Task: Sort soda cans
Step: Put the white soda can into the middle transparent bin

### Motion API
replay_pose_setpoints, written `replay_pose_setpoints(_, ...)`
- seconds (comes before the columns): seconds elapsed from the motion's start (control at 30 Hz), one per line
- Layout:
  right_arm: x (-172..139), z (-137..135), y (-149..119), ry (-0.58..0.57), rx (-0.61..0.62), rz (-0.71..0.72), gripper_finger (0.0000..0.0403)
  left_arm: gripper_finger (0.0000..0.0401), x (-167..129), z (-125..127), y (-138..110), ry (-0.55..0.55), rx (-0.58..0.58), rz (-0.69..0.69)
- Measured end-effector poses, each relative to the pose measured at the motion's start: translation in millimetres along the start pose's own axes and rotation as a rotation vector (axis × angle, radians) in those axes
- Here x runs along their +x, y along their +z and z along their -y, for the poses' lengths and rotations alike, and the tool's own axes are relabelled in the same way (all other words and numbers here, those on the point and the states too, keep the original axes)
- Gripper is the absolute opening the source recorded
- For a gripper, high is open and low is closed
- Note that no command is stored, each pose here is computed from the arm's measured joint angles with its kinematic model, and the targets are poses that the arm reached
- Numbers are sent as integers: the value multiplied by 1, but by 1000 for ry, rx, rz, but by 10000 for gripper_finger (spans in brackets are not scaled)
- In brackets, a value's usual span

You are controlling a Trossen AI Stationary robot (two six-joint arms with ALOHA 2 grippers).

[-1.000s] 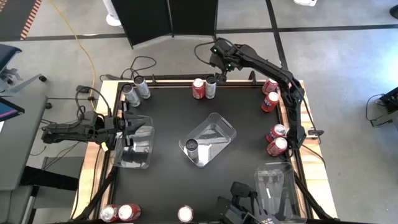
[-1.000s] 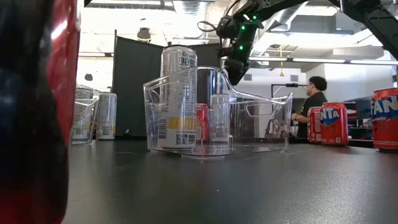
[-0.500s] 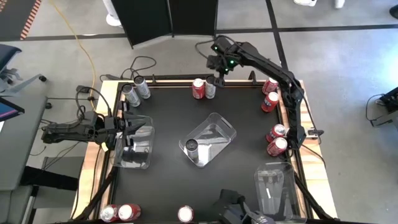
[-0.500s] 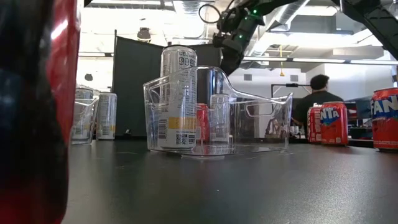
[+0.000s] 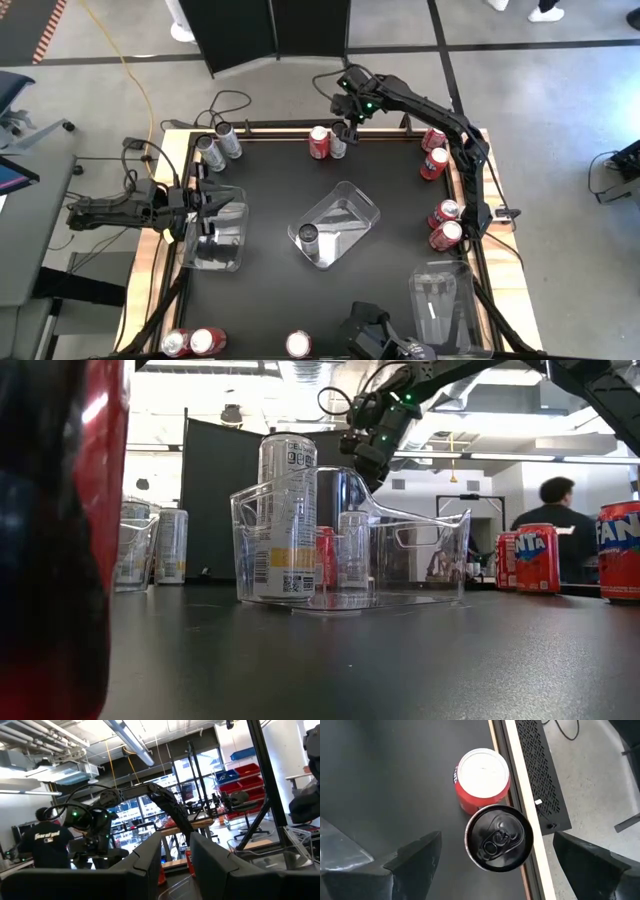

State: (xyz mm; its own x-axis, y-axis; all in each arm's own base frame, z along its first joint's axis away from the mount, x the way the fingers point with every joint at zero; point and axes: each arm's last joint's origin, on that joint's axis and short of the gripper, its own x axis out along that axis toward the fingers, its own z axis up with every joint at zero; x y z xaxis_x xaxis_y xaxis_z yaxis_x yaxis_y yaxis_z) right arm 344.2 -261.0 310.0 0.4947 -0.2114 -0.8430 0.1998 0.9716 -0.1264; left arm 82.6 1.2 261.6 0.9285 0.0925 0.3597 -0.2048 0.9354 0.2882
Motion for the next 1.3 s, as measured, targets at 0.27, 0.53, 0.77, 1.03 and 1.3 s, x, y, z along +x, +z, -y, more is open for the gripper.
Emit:
replay_pose_setpoints(0.27, 5, 3, -2, -9, 15, 16, 400, 100, 0, 0, 0, 0, 0, 0)
replay_pose_setpoints(0.53, 5, 3, -2, -6, 29, 10, 400, 100, 0, 0, 0, 0, 0, 0)
replay_pose_setpoints(0.77, 5, 2, -3, -2, 41, 3, 400, 100, 0, 0, 0, 0, 0, 0)
replay_pose_setpoints(1.03, 5, 3, -1, -11, 46, 18, 400, 100, 0, 0, 0, 0, 0, 0)
replay_pose_setpoints(1.3, 31, 1, -3, -2, 51, -29, 400, 100, 0, 0, 0, 0, 0, 1)
